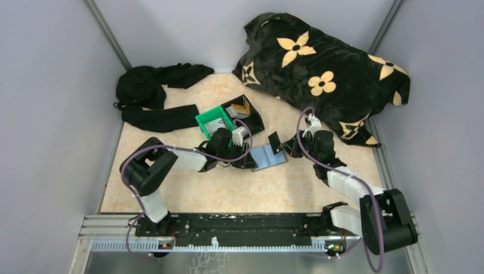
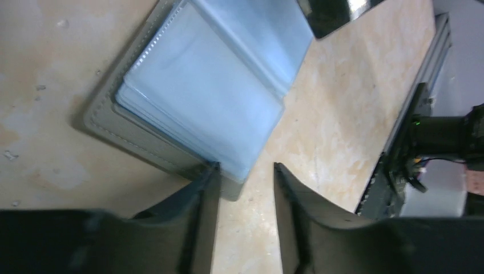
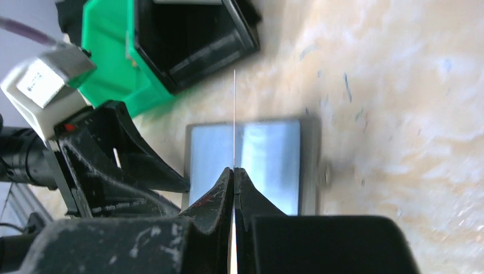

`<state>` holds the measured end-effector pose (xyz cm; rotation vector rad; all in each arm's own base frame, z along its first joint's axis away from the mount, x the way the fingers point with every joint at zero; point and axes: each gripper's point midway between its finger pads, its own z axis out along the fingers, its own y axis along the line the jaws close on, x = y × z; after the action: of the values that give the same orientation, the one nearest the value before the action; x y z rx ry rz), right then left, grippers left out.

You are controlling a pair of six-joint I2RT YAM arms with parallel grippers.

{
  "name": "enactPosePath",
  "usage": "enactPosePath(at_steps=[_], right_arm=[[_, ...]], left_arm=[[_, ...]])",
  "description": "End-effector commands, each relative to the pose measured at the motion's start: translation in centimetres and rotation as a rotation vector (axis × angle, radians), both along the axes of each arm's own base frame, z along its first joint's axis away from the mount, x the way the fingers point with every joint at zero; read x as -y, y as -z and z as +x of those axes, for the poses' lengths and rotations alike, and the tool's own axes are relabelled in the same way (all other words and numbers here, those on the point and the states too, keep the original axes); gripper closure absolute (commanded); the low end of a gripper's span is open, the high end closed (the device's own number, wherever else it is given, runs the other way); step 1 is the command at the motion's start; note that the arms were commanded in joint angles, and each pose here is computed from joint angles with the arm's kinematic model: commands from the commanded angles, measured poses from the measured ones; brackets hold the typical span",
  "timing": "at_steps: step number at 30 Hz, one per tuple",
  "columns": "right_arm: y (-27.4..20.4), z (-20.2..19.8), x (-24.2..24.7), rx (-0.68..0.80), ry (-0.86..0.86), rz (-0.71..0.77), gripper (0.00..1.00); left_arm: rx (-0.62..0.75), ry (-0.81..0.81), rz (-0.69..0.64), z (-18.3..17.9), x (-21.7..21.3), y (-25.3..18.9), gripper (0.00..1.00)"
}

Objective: Take the credit cards out of the card holder

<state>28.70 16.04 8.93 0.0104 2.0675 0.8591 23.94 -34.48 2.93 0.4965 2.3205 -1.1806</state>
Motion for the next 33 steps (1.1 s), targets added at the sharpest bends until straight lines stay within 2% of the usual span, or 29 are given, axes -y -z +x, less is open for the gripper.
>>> enactPosePath(at_steps=[1,2,4,5,9,14,23,33], right_arm=[[-4.9,2.3,1.2,0.141,0.020,-0.087,1.00],[-5.4,2.3,1.1,0.147,0.010,-0.081,1.00],[-6.3,1.9,0.6,0.158,-0.029,-0.055,1.00],[-6.8,1.6,0.1,0.164,-0.057,-0.039,1.00],[-8.4,-0.1,-1.3,0.181,-0.157,0.026,1.00],[-10.7,-2.5,-2.4,0.210,-0.264,0.080,1.00],[-14.1,-6.4,-4.5,0.241,-0.443,0.255,1.00],[-13.8,-7.6,-4.7,0.216,-0.478,0.299,1.00]], left_arm=[[0.075,0.019,0.086,0.9,-0.9,-1.3,0.41],[0.102,0.012,0.096,1.4,-0.9,-2.3,0.33],[0.163,0.001,0.109,2.1,-1.3,-4.3,0.24],[0.200,-0.009,0.101,2.6,-1.3,-5.8,0.23],[0.239,-0.025,-0.017,3.7,-2.0,-11.2,0.26],[0.305,-0.021,-0.109,4.3,-2.4,-15.0,0.27],[0.336,0.099,-0.179,3.3,-1.3,-15.9,0.33],[0.381,0.174,-0.292,2.4,0.2,-18.1,0.37]])
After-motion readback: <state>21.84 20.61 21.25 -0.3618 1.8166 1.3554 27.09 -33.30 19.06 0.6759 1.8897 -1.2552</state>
